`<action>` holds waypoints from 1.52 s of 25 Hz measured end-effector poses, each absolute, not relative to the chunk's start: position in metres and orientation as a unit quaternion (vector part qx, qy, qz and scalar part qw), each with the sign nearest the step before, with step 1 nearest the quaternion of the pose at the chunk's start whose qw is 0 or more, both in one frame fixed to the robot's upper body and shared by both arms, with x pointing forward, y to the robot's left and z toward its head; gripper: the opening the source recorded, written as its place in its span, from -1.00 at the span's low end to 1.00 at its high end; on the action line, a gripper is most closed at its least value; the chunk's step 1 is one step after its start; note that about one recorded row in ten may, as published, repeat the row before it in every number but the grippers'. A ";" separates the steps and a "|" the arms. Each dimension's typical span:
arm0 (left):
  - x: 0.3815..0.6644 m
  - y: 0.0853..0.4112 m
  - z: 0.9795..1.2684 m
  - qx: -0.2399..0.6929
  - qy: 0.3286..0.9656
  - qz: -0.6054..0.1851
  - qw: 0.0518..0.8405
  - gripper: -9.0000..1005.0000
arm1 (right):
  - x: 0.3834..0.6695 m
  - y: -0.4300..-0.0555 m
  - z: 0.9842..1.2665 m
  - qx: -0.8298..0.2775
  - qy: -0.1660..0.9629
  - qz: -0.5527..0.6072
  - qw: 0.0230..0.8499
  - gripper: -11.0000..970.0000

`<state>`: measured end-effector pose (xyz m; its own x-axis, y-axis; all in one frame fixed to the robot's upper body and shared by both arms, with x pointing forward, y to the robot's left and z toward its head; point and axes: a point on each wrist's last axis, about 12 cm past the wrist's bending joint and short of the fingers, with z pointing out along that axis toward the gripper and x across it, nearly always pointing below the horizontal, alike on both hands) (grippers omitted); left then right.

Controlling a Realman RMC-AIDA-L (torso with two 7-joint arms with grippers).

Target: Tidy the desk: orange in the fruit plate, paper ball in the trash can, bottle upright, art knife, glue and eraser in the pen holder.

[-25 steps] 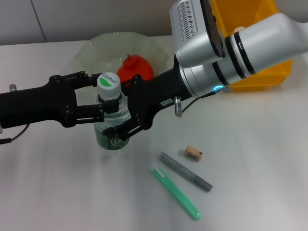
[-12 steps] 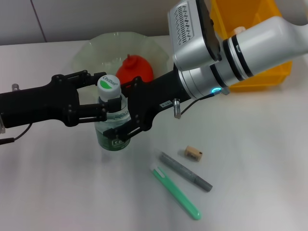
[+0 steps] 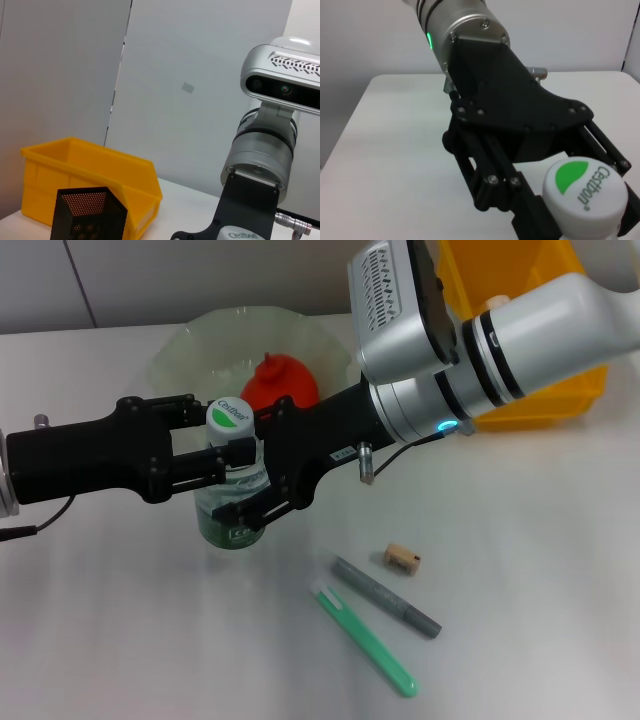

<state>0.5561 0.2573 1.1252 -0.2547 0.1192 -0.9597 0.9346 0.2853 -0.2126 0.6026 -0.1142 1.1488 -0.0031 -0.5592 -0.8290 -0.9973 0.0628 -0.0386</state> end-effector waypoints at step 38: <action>0.565 0.261 1.128 0.395 0.684 -0.431 0.437 -0.22 | 0.603 -0.126 1.153 -0.597 0.639 0.303 0.379 0.29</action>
<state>0.5647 0.2608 1.1276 -0.3066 0.1633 -0.9377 0.9166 0.3164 -0.2446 0.6029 -0.1259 1.1529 -0.0006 -0.5328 -0.8462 -0.9924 0.1042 -0.0649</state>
